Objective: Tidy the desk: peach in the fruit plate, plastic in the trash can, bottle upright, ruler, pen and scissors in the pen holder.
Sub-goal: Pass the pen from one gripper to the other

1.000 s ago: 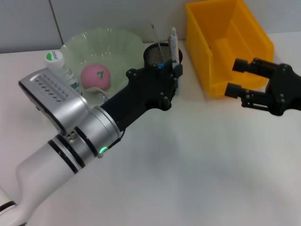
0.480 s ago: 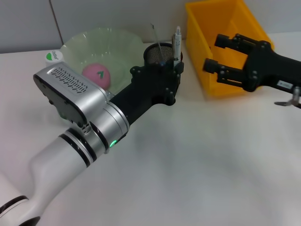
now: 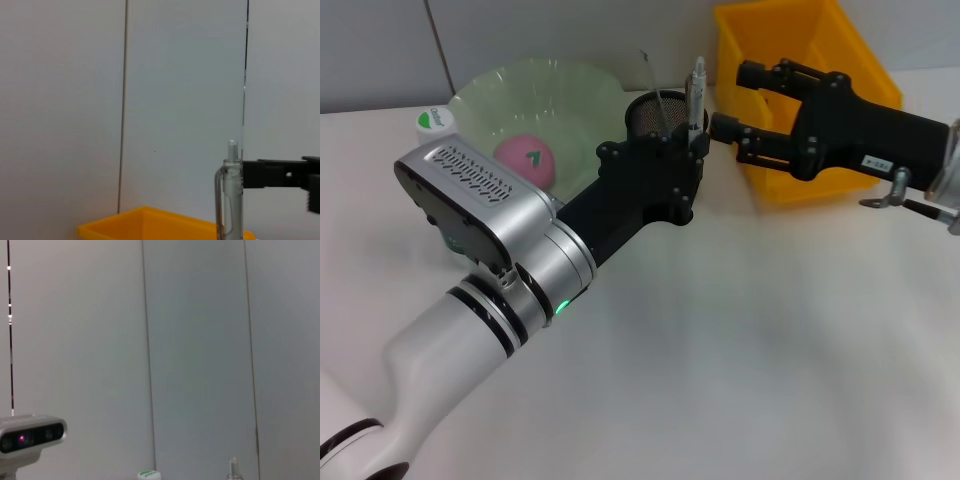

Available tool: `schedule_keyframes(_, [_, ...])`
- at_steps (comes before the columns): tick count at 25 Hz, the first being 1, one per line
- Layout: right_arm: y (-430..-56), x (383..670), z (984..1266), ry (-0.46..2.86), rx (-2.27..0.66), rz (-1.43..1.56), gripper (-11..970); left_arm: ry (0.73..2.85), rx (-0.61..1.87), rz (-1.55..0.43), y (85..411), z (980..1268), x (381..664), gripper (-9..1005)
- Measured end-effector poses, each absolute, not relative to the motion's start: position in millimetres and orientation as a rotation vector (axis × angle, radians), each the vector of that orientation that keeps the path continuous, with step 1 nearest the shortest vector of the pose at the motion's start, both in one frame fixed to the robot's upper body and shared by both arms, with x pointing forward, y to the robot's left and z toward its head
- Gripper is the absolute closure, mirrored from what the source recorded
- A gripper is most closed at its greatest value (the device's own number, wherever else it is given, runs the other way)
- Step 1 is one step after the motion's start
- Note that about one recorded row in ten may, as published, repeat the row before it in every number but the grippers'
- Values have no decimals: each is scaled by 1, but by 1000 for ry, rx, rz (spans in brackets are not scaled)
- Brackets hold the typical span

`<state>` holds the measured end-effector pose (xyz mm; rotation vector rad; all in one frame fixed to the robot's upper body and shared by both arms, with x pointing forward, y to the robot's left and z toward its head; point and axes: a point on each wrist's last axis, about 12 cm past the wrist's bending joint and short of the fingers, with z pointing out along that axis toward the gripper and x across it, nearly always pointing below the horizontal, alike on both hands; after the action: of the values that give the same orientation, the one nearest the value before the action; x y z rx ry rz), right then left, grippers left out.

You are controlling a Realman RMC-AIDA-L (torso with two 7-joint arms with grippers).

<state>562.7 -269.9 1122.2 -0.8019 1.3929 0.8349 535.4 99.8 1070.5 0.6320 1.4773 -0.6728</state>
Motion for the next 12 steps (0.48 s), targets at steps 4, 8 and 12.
schedule_keyframes(4, [-261, 567, 1121, 1389, -814, 819, 198, 1478, 631, -672, 100, 1070, 535, 815])
schedule_keyframes(8, [-253, 572, 1119, 1399, -833, 789, 198, 1479, 629, -672, 100, 1070, 535, 814])
schedule_keyframes(12, [-250, 574, 1118, 1406, -838, 778, 198, 1479, 630, -670, 101, 1069, 534, 813])
